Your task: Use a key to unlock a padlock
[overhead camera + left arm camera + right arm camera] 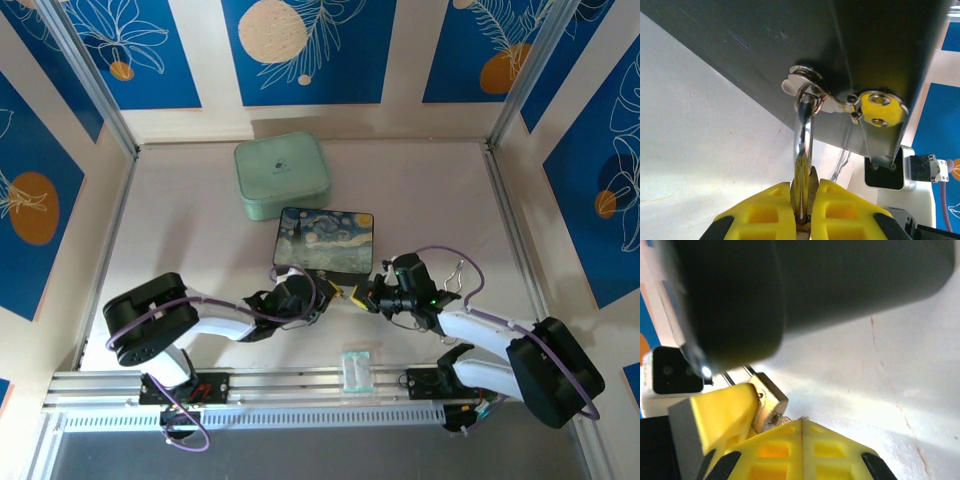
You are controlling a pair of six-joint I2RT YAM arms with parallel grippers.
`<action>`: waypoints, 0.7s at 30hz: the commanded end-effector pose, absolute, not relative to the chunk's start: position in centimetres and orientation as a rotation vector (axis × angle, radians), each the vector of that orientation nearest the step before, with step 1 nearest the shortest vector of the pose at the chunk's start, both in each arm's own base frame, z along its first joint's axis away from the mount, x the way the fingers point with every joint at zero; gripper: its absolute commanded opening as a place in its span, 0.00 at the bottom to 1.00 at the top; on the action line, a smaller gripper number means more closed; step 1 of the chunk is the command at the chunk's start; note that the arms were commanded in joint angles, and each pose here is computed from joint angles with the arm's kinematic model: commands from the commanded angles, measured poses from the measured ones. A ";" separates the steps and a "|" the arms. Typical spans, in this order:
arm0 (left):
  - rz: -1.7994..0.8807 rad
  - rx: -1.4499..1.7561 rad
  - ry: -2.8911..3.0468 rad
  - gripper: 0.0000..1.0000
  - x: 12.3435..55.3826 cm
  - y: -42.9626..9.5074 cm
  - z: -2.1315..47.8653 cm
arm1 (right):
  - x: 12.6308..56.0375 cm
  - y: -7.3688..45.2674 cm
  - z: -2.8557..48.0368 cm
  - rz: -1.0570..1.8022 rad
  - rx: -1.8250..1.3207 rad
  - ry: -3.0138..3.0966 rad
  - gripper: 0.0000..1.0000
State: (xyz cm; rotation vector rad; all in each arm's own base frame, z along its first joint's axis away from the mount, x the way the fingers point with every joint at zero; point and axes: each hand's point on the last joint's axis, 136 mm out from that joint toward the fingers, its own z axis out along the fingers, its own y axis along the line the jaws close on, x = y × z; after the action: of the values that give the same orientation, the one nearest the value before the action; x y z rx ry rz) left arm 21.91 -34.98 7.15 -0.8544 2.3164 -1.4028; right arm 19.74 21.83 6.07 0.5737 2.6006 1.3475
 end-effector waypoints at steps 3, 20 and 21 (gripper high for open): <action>-1.452 -0.823 2.276 0.00 22.4 -36.2 8.5 | 19.2 22.4 5.9 1.317 0.520 2.639 0.03; -1.473 -0.749 2.325 0.00 21.8 -37.0 8.8 | 20.3 22.3 6.8 1.212 0.559 2.640 0.08; -1.470 -0.743 2.320 0.00 21.9 -36.9 8.6 | 20.0 21.6 6.4 1.164 0.567 2.646 0.11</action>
State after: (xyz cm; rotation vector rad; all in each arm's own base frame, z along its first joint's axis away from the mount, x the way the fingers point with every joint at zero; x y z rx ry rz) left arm 22.14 -35.21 7.04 -0.8322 2.3166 -1.3887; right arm 19.58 22.39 5.61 0.5776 2.6896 1.2264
